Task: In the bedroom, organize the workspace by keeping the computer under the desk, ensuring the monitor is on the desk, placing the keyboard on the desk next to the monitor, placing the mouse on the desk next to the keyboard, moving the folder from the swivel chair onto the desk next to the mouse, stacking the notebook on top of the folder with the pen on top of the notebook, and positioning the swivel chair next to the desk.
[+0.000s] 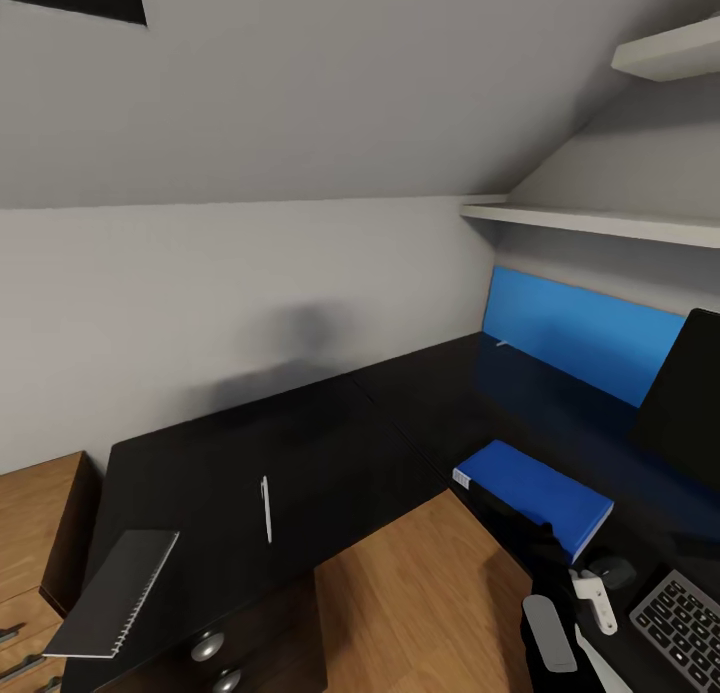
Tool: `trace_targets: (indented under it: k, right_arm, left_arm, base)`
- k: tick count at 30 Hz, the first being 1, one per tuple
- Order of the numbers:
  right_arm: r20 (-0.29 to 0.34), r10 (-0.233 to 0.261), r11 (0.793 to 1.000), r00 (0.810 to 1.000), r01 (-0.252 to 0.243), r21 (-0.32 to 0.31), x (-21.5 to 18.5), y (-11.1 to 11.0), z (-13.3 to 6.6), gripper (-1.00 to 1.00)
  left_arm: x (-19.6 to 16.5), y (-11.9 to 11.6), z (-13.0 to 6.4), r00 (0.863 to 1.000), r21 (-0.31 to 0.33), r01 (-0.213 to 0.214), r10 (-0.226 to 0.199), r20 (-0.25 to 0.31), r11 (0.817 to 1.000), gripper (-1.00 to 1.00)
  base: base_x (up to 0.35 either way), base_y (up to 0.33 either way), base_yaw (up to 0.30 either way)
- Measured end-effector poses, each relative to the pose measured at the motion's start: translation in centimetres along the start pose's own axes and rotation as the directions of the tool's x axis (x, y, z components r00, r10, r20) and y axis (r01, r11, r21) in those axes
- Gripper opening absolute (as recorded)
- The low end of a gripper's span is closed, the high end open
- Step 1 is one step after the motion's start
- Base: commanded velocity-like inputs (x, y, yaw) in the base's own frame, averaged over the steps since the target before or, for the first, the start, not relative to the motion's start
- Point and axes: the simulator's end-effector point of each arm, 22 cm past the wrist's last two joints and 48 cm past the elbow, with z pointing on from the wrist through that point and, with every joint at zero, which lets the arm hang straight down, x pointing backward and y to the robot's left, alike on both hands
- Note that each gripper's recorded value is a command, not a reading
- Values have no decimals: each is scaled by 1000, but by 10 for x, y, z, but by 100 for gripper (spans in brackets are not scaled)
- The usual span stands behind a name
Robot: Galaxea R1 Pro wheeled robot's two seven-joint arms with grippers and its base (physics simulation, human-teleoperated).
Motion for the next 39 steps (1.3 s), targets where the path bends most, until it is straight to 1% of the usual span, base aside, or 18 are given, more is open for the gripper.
trace_targets:
  k: [9,10,11,15,31,39]
  right_arm:
    - [8,-15,1000,1000,15,4,-6,-1,3,-100]
    - [8,-15,1000,1000,15,5,-6,-1,3,100]
    - [9,-7,1000,1000,6,11,-7,-3,3,100]
    - [9,-7,1000,1000,7,12,-7,-3,3,100]
    - [6,-22,1000,1000,22,4,-4,-2,3,100]
    - [-3,-22,1000,1000,23,10,-1,-5,2,100]
  left_arm:
    - [0,0,0,1000,1,0,0,0,1000,100]
    - [0,0,0,1000,1,0,0,1,1000,100]
    - [0,0,0,1000,1,0,0,0,1000,100]
    - [0,0,0,1000,1,0,0,1,1000,100]
    - [0,-1,0,1000,3,-2,2,1,1000,100]
    - [0,-1,0,1000,4,-2,2,1,1000,100]
  base:
    - [0,0,0]
    - [0,0,0]
    - [0,0,0]
    - [0,0,0]
    - [-1,2,0]
    - [-53,80,0]
